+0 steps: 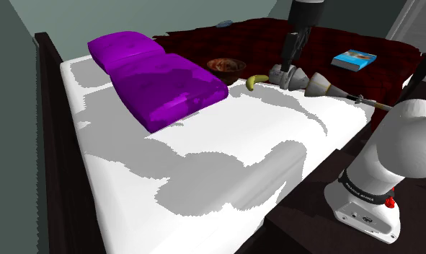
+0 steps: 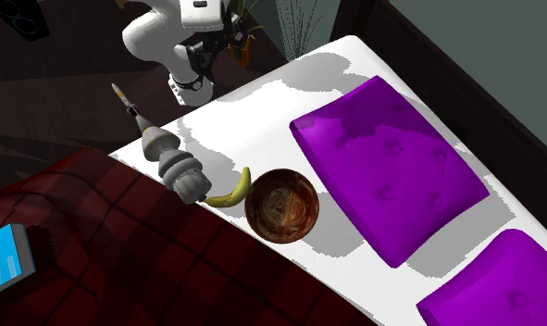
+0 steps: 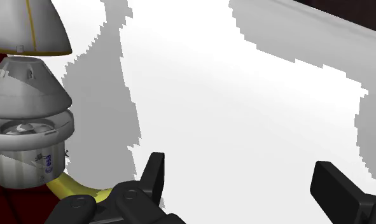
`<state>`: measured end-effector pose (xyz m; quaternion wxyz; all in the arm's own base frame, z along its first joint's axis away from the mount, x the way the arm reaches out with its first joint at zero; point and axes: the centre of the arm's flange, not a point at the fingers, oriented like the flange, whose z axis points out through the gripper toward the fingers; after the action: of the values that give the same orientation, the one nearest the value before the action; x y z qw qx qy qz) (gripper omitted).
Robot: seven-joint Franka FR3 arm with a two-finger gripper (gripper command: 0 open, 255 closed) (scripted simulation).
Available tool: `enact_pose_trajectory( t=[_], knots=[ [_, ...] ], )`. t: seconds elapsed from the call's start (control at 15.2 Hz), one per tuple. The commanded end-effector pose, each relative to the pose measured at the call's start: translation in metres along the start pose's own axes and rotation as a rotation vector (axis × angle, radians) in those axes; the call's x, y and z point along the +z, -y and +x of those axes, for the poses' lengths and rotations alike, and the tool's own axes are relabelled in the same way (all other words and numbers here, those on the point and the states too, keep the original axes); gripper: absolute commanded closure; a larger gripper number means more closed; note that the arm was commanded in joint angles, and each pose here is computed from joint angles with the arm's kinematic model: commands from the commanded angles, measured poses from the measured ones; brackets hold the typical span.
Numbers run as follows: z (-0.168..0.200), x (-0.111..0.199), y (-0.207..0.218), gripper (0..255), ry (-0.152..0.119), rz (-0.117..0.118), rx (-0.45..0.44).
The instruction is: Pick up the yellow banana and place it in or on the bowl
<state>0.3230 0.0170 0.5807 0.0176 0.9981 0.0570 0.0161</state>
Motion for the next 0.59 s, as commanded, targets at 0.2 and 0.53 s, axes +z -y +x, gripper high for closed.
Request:
enact_pose_trajectory(
  t=[0.2, 0.53],
  knots=[
    [0.011, 0.019, -0.033, 0, 0.005, 0.0, -0.09],
    [0.036, 0.05, -0.086, 0, 0.013, 0.001, -0.241]
  ],
)
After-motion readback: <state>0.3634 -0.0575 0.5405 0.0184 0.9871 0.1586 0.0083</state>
